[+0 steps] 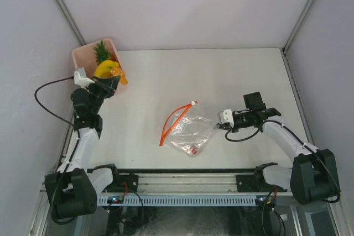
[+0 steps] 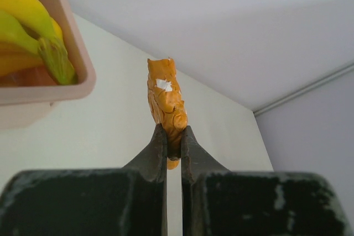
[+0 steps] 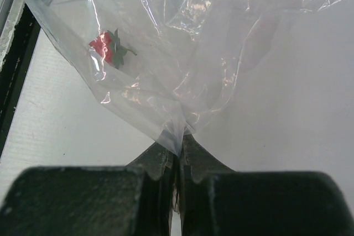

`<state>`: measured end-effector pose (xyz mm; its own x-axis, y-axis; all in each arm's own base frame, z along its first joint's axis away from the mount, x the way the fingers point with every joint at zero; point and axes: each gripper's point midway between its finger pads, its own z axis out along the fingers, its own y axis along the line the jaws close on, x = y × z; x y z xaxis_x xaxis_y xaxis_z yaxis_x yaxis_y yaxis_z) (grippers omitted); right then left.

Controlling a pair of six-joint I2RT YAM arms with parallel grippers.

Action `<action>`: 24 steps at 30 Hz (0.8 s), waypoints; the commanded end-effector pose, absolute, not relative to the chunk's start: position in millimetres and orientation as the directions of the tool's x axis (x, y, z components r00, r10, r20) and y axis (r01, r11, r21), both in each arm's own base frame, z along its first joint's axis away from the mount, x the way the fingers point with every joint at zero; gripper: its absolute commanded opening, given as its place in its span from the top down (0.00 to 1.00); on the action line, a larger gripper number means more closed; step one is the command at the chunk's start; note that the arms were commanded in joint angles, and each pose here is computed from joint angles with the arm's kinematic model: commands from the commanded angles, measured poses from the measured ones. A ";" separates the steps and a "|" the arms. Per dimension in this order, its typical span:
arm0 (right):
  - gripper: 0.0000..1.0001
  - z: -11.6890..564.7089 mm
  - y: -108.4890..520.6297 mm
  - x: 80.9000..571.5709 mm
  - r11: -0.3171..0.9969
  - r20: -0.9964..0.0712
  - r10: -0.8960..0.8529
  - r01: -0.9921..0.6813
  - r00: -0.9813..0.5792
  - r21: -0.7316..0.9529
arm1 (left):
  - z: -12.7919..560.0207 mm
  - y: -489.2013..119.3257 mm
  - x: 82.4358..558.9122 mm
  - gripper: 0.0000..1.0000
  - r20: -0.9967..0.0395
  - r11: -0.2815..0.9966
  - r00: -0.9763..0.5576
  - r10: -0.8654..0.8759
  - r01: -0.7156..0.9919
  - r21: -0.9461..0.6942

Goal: Open the zip-top bag and remove the fake food
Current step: Place the fake vegetable in the bin.

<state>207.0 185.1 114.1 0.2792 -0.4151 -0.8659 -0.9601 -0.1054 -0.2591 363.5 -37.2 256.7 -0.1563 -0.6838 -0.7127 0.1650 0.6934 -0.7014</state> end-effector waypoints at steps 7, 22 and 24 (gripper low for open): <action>1.00 137.0 189.5 216.7 -0.097 -0.857 -0.384 -0.938 0.344 -0.333 | 295.2 8.0 400.7 1.00 -0.710 0.710 -0.024 -0.704 0.018 -0.704; 1.00 138.2 189.4 216.6 -0.099 -0.854 -0.384 -0.935 0.352 -0.342 | 276.8 67.3 429.5 0.99 -0.710 0.680 -0.026 -0.704 -0.312 -0.663; 1.00 138.5 189.7 216.7 -0.100 -0.853 -0.383 -0.934 0.354 -0.342 | 270.6 76.6 433.4 0.99 -0.702 0.659 -0.028 -0.712 -0.374 -0.653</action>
